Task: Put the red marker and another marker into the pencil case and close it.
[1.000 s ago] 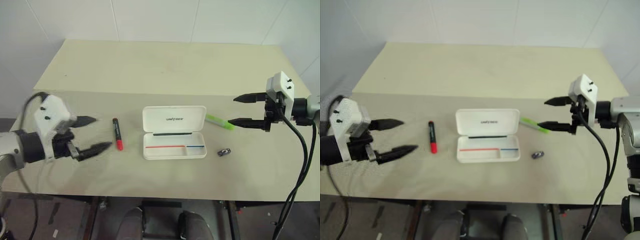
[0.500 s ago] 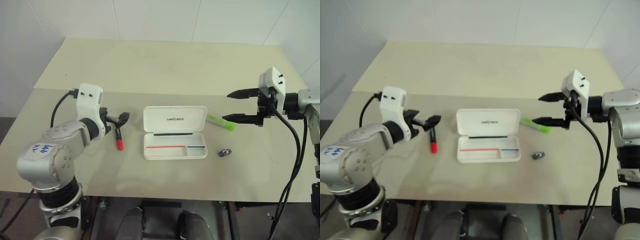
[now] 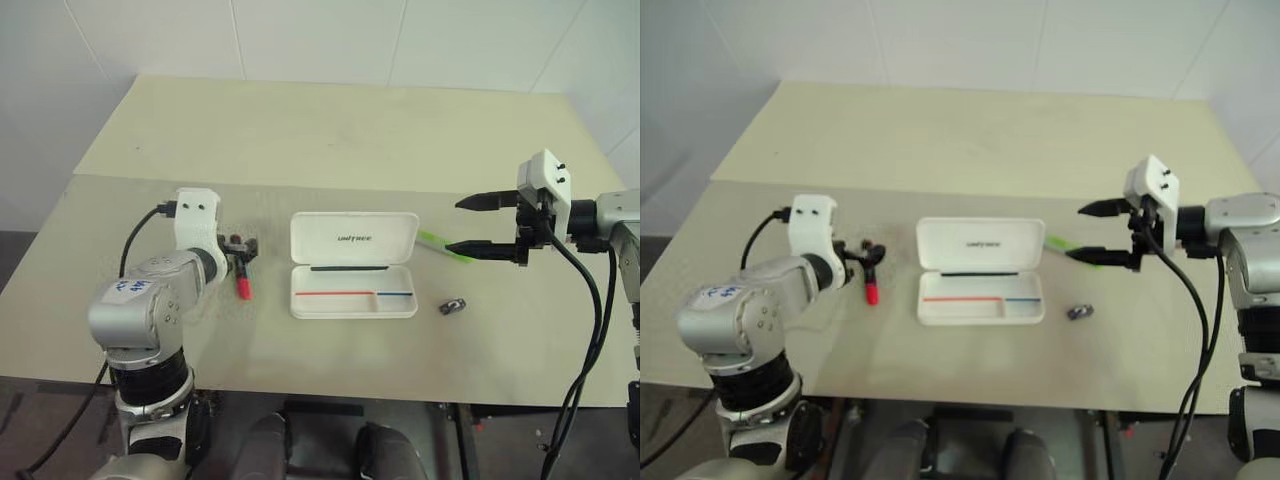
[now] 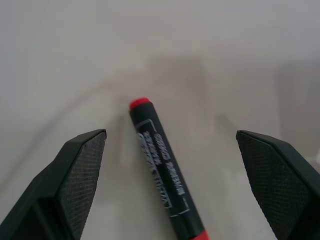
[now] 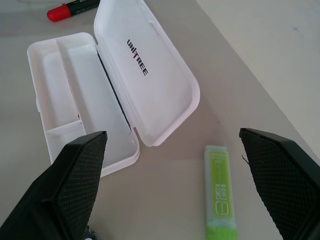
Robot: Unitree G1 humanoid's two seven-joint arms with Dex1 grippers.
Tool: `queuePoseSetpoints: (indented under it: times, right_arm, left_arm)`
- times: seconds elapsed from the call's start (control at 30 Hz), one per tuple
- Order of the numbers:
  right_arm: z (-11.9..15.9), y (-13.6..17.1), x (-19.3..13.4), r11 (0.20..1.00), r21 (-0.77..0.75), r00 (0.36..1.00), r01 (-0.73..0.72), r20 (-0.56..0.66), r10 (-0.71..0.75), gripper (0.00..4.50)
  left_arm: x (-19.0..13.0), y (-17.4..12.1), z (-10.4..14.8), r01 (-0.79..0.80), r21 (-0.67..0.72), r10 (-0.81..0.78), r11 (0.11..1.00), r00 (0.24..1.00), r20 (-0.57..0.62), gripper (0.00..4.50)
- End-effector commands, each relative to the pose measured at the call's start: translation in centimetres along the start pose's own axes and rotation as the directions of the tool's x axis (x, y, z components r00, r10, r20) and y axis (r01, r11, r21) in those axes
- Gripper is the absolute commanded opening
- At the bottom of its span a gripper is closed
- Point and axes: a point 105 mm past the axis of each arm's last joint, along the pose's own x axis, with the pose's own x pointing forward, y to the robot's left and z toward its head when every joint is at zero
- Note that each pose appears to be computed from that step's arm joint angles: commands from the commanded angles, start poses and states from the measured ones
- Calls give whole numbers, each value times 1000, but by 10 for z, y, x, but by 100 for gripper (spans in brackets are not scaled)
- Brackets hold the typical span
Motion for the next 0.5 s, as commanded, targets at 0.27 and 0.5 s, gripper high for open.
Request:
queuePoseSetpoints:
  times: [0.27,0.5]
  right_arm:
    - [21,1,-17,997,-68,999,47,24,-45,450]
    - [15,8,-25,995,-51,997,82,13,-81,450]
  left_arm:
    - [32,-15,-9,-1,16,1,1000,1000,1,445]
    - [39,-11,-23,-13,21,14,1000,999,-43,445]
